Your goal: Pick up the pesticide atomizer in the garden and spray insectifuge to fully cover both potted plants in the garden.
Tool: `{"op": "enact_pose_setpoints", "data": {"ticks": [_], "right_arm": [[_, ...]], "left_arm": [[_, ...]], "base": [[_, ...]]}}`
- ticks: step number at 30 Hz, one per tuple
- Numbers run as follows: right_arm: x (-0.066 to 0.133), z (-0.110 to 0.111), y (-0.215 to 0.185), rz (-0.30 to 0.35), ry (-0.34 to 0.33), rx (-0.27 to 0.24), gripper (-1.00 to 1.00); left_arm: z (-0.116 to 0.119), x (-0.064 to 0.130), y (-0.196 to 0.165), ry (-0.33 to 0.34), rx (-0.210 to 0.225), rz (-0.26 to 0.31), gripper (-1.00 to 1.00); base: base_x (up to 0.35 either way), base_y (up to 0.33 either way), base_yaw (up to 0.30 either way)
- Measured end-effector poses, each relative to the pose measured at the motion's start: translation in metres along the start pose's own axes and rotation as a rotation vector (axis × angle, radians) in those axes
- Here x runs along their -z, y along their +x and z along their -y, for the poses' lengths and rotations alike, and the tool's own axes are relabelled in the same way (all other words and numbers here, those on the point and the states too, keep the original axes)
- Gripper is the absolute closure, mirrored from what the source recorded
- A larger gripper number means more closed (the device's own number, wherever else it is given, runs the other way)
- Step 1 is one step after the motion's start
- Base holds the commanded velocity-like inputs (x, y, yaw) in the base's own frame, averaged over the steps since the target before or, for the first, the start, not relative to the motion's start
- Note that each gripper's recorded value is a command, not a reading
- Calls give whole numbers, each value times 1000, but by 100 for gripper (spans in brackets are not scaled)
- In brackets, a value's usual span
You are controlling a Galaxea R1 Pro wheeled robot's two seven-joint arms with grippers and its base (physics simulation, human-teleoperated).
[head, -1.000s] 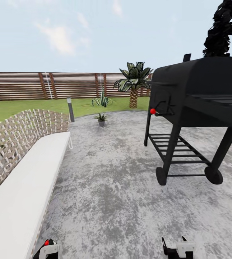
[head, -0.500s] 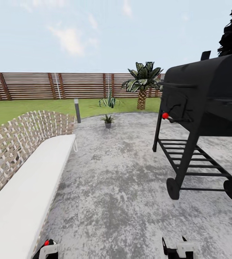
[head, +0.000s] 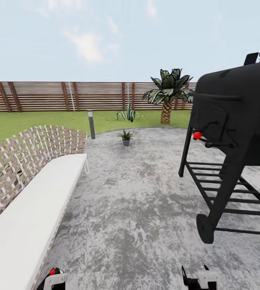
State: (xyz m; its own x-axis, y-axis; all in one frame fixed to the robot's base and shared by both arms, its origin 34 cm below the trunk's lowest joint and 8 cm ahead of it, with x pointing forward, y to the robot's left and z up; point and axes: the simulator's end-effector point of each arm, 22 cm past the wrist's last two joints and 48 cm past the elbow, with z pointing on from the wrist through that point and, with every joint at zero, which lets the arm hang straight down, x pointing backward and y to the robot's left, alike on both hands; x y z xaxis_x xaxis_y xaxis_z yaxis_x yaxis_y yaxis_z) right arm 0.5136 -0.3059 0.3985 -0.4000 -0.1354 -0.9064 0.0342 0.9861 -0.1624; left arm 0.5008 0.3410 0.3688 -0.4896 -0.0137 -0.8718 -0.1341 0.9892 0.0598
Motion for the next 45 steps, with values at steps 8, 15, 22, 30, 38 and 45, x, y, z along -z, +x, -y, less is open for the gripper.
{"op": "enact_pose_setpoints", "data": {"ticks": [8, 15, 22, 30, 38, 45], "right_arm": [[0, 0, -1, 2, 0, 0, -100], [0, 1, -1, 3, 3, -1, -100], [0, 0, -2, 4, 1, 0, -100], [0, 0, -1, 3, 1, 0, -100], [-1, 2, -3, 8, 8, -4, -100], [-1, 2, -3, 7, 6, -3, -100]], "left_arm": [[1, 0, -1, 2, 1, 2, 100], [1, 0, -1, 2, 1, 3, 100], [1, 0, -1, 2, 1, 2, 100], [1, 0, -1, 2, 1, 3, 100], [1, 0, -1, 2, 1, 3, 100], [1, 0, -1, 2, 1, 3, 100]], "base": [[340, -18, 238], [340, 0, 25], [340, 0, 0], [340, 0, 0], [340, 0, 0], [340, 0, 0]]}}
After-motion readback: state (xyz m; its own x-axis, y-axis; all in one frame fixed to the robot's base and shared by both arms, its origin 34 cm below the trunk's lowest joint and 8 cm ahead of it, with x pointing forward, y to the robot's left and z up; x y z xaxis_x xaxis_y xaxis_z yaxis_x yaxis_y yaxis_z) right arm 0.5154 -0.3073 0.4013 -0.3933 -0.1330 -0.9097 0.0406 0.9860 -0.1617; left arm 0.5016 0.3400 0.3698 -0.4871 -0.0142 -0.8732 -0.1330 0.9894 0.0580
